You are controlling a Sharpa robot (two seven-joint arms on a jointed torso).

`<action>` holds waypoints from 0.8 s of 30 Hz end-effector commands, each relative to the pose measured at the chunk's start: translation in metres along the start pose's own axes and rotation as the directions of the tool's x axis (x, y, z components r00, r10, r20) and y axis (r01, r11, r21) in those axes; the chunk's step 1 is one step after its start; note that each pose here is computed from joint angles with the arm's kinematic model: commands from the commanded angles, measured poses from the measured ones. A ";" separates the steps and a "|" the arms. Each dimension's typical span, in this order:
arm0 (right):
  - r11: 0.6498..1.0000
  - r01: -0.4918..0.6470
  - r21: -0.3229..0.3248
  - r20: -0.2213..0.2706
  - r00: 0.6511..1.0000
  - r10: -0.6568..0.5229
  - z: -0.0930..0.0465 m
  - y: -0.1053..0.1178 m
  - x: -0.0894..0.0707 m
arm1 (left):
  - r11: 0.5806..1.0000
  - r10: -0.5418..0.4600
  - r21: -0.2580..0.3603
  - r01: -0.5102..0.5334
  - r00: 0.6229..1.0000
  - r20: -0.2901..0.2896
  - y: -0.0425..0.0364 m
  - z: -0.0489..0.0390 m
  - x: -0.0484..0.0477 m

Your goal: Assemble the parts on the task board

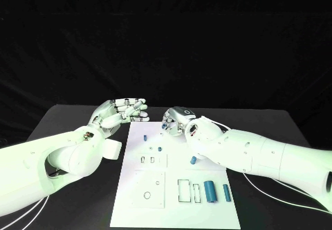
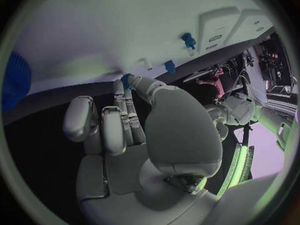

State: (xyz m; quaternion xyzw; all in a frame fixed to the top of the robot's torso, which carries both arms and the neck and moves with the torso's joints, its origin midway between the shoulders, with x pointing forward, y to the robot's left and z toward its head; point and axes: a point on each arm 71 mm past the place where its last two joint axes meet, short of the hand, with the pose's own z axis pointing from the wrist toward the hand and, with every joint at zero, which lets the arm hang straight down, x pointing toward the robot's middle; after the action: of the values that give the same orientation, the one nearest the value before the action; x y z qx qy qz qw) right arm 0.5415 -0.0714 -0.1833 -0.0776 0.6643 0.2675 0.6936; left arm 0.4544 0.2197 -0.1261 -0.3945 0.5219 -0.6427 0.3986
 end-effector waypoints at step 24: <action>1.000 0.007 -0.001 -0.014 1.000 -0.007 -0.005 -0.006 -0.002 | 1.000 -0.008 0.005 0.008 1.000 -0.020 -0.0028 0.0010 0.0008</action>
State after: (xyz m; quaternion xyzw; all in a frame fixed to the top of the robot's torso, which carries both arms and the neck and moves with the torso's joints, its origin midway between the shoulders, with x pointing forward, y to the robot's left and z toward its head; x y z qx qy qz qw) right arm 0.5417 -0.0794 -0.1851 -0.0775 0.6731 0.2593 0.6883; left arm 0.4550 0.2203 -0.1245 -0.3941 0.5228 -0.6423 0.3984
